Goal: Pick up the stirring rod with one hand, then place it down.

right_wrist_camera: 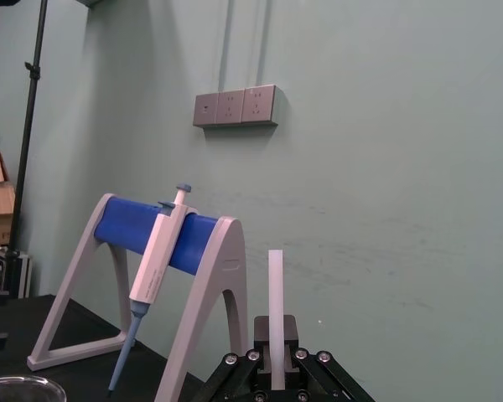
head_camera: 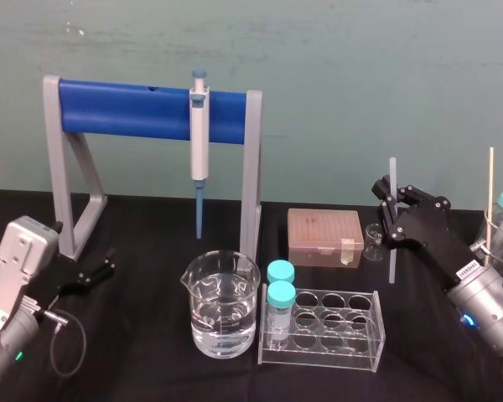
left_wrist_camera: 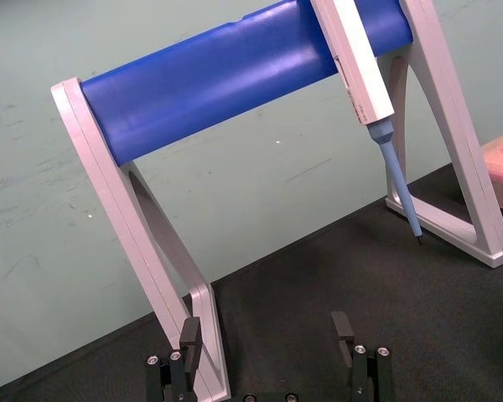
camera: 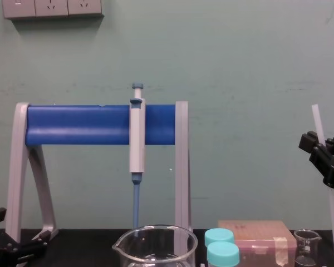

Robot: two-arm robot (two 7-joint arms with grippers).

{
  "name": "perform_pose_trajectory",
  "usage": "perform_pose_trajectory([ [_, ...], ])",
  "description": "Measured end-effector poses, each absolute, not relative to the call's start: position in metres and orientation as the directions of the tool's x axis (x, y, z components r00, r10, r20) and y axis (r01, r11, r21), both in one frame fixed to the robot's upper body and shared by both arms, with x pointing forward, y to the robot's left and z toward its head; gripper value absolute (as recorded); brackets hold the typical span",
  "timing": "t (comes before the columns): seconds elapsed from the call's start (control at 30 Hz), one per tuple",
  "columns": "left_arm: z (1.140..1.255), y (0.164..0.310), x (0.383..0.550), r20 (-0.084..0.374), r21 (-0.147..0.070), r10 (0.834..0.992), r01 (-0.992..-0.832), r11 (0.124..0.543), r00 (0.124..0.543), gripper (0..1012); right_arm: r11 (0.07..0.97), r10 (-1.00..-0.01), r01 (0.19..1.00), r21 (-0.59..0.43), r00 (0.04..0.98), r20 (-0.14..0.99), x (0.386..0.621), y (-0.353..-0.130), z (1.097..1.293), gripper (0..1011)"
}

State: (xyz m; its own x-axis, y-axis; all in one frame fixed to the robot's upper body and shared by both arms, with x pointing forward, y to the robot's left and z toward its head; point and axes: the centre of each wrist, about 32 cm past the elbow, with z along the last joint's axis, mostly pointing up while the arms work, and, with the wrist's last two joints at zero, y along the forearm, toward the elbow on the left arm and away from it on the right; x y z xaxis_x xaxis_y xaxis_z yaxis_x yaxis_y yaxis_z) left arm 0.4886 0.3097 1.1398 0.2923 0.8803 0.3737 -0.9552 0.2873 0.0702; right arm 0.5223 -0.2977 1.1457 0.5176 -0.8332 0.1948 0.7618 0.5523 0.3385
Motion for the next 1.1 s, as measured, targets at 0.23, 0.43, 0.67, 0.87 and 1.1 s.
perform_pose_trajectory([
  [0.23,1.1398,0.3097,0.4886,0.374,0.070,0.880,-0.955,0.287,0.292,1000,0.552,-0.833,0.762,0.338,0.518,0.195,0.5223,-0.2978,1.1457,69],
  [0.43,1.1398,0.3097,0.4886,0.374,0.070,0.880,-0.955,0.287,0.292,1000,0.552,-0.833,0.762,0.339,0.518,0.195,0.5223,-0.2978,1.1457,69],
  [0.67,1.1398,0.3097,0.4886,0.374,0.070,0.880,-0.955,0.287,0.292,1000,0.552,-0.833,0.762,0.339,0.517,0.195,0.5223,-0.2978,1.1457,69],
  [0.87,1.1398,0.3097,0.4886,0.374,0.070,0.880,-0.955,0.287,0.292,1000,0.552,-0.833,0.762,0.338,0.518,0.195,0.5223,-0.2978,1.1457,69],
  [1.1,1.1398,0.3097,0.4886,0.374,0.070,0.880,-0.955,0.287,0.292,1000,0.552,-0.833,0.762,0.338,0.518,0.195,0.5223,-0.2977,1.1457,69],
])
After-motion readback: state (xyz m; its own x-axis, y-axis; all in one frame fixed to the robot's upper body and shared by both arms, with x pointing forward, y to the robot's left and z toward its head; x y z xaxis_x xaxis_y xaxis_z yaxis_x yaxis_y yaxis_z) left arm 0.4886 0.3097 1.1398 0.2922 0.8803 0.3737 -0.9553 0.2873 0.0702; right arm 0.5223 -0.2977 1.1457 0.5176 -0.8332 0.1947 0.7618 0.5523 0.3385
